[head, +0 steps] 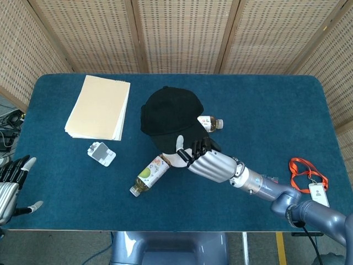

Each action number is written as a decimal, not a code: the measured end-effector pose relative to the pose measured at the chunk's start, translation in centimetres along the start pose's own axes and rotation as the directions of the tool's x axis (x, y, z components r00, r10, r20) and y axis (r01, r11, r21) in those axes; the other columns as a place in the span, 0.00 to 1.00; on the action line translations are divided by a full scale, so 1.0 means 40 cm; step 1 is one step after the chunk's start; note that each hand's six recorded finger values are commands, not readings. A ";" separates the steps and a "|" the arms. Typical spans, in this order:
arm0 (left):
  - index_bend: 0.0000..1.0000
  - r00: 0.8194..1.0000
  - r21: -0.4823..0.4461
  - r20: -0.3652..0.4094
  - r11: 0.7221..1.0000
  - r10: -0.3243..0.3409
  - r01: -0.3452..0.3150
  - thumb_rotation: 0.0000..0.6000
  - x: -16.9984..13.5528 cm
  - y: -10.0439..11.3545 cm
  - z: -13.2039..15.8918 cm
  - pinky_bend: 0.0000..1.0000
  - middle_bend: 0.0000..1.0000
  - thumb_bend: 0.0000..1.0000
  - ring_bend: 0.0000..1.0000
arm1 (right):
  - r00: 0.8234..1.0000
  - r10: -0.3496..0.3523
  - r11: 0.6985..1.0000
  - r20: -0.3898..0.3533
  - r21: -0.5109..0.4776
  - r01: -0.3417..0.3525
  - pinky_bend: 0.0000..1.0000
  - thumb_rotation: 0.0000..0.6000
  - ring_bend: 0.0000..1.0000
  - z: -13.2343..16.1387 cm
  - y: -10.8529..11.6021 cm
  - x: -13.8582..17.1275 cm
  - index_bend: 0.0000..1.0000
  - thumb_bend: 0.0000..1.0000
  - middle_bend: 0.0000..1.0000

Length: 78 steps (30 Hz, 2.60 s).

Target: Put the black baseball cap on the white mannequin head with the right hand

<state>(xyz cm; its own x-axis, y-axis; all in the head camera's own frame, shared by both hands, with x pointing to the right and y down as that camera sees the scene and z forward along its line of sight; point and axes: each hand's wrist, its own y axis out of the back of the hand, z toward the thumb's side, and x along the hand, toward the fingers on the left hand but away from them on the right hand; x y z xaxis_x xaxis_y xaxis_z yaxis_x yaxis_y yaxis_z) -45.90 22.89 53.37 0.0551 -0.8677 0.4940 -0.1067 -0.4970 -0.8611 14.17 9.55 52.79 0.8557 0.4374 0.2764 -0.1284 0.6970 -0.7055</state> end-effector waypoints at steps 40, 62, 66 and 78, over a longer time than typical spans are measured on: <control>0.00 1.000 -0.002 0.008 1.000 -0.017 0.017 1.00 -0.002 -0.007 0.004 0.00 0.00 0.00 0.00 | 0.990 0.144 0.979 -0.001 -0.144 -0.143 1.00 1.00 1.00 0.104 -0.009 0.199 0.64 0.82 1.00; 0.00 1.000 0.001 0.012 1.000 -0.019 0.019 1.00 -0.004 -0.008 0.008 0.00 0.00 0.00 0.00 | 0.992 0.126 0.981 0.013 -0.150 -0.123 1.00 1.00 1.00 0.076 0.014 0.205 0.17 0.37 1.00; 0.00 1.000 0.002 0.014 1.000 -0.019 0.019 1.00 -0.005 -0.008 0.009 0.00 0.00 0.00 0.00 | 0.992 0.125 0.981 0.014 -0.152 -0.121 1.00 1.00 1.00 0.072 0.019 0.207 0.08 0.26 1.00; 0.00 1.000 -0.008 0.014 1.000 -0.016 0.016 1.00 -0.007 -0.003 0.006 0.00 0.00 0.00 0.00 | 0.993 0.109 0.986 0.038 -0.130 -0.103 1.00 1.00 1.00 0.013 0.053 0.230 0.03 0.22 1.00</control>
<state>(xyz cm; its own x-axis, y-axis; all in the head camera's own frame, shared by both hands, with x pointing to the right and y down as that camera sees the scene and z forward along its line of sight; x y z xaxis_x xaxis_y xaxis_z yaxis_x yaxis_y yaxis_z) -45.65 23.18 53.31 0.0706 -0.8597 0.5060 -0.1137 -0.5109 -0.8521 21.51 15.35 54.20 0.8170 0.5319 0.2227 -0.1495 0.5683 -0.8091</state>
